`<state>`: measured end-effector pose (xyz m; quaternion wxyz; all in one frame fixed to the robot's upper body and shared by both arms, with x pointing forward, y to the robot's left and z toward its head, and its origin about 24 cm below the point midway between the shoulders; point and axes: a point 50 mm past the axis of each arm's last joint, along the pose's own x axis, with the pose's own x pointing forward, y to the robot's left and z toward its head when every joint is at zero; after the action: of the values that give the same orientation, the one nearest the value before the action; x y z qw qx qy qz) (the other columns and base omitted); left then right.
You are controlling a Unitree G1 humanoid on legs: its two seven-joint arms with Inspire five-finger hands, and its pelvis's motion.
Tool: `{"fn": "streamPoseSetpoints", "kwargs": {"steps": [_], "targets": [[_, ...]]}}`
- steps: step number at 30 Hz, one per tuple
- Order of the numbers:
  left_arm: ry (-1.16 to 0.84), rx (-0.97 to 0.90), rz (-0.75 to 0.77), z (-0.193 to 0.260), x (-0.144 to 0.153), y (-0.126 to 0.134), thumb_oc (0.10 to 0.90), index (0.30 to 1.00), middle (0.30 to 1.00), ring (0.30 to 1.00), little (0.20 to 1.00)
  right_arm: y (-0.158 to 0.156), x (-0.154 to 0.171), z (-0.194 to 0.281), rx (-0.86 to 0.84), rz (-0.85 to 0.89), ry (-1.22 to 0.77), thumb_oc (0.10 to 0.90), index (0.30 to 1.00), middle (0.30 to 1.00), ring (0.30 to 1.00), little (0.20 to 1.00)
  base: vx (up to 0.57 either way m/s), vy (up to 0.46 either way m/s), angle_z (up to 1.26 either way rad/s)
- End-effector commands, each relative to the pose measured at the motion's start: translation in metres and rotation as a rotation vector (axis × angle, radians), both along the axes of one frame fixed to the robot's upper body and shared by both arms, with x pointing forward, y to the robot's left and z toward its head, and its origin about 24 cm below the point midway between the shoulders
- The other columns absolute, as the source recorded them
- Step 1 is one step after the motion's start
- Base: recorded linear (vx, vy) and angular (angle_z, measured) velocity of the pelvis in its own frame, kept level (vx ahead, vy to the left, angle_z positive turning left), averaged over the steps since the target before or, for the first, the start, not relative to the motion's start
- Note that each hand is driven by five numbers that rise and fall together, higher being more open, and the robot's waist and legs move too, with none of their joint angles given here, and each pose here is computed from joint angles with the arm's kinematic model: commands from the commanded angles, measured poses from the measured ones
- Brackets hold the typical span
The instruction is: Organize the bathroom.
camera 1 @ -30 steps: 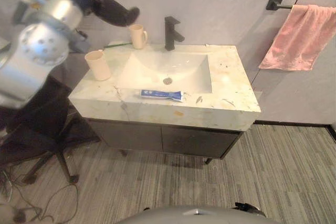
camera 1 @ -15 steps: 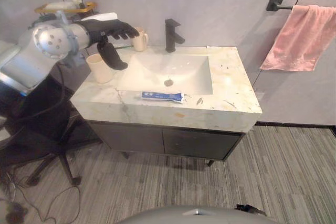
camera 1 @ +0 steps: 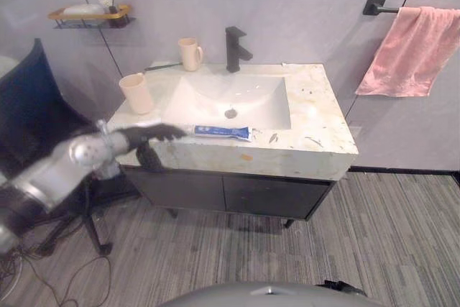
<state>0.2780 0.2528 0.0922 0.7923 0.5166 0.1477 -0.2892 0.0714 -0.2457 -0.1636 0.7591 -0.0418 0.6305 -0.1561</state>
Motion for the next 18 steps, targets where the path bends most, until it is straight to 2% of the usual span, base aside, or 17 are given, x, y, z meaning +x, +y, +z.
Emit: {"fn": "streamPoseSetpoints", "kwargs": {"steps": [1,5,12,18], "targets": [[-0.420,-0.012,0.019,0.061,0.030,-0.002,0.800,0.900,0.900,0.900,0.900,-0.024,0.024,0.011,-0.059,-0.038,-0.065,0.800,0.900,0.900,0.900,0.900,0.01,0.003,-0.05],[-0.471,0.000,0.057,0.029,0.028,-0.013,0.800,0.900,0.900,0.900,0.900,-0.021,0.021,0.010,-0.050,-0.030,-0.056,0.800,0.900,0.900,0.900,0.900,0.01,-0.001,-0.08],[-0.587,0.058,0.145,0.005,0.028,-0.018,0.800,0.900,0.900,0.900,0.900,-0.014,0.015,0.006,-0.035,-0.002,-0.036,0.800,0.900,0.900,0.900,0.900,0.00,-0.001,-0.04],[-0.553,0.108,0.137,-0.011,0.028,-0.021,0.800,0.900,0.900,0.900,0.900,-0.011,0.012,0.004,-0.038,0.026,-0.031,0.800,0.900,0.900,0.900,0.900,0.00,0.000,0.00]]}}
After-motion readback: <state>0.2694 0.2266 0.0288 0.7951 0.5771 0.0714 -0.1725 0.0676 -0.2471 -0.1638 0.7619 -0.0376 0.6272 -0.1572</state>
